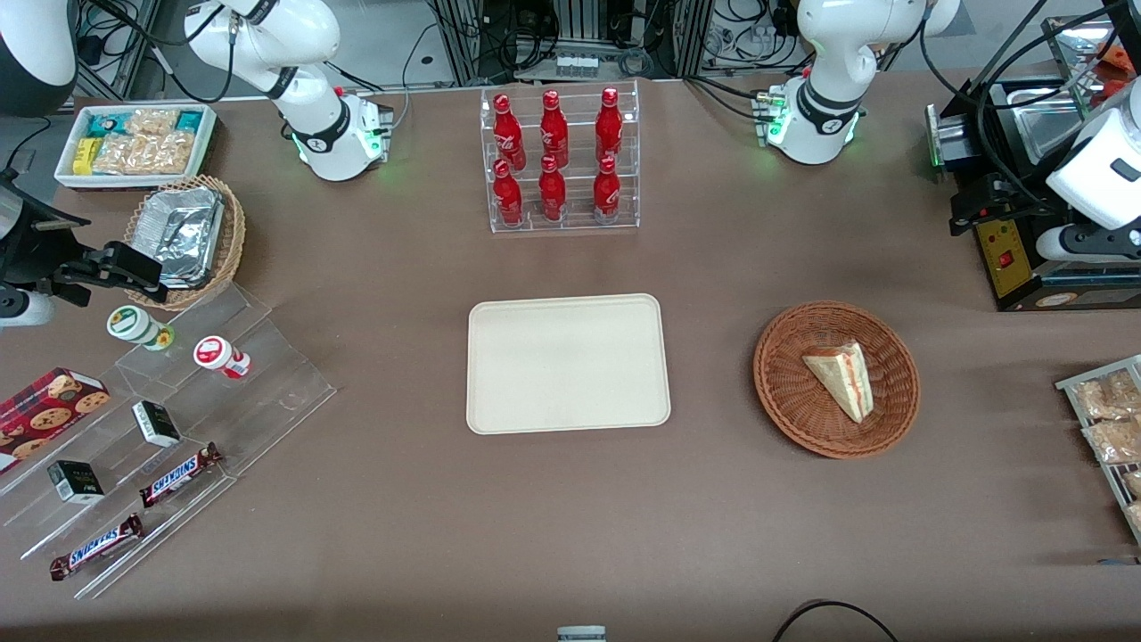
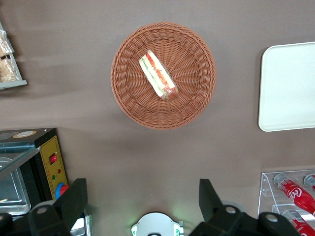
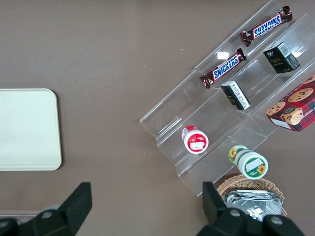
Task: Place sandwich from basket to tray
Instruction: 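Move the left gripper over the wicker basket above the wrapped sandwich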
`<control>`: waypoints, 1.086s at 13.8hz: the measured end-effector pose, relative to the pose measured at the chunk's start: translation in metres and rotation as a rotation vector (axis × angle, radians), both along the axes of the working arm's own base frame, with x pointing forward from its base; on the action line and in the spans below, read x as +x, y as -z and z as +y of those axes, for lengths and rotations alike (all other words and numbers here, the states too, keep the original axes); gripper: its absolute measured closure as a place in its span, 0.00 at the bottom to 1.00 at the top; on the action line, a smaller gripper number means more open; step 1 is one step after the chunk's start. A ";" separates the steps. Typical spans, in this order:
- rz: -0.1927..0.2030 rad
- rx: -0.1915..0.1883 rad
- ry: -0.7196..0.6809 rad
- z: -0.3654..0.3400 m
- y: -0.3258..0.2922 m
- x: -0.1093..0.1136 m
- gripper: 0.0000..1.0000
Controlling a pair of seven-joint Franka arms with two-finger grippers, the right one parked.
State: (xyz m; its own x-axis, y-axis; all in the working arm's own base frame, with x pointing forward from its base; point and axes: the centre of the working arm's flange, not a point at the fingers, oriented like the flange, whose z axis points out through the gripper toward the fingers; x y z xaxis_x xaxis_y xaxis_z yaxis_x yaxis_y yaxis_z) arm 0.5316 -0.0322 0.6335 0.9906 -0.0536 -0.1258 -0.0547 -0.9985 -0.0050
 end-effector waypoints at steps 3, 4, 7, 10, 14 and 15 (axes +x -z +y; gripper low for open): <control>0.002 0.000 0.002 -0.001 0.001 0.000 0.00; 0.009 0.000 0.003 -0.001 0.005 0.001 0.00; 0.049 0.004 0.005 -0.002 0.036 0.012 0.00; 0.043 0.003 0.006 -0.002 0.084 0.029 0.00; 0.033 -0.002 0.007 -0.003 0.149 0.044 0.00; 0.033 -0.003 0.007 -0.003 0.166 0.048 0.00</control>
State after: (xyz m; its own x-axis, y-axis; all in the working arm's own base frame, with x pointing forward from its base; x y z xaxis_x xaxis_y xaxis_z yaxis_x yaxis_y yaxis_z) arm 0.5798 -0.0353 0.4673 0.9855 -0.0610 -0.1586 -0.0618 -0.9981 0.0002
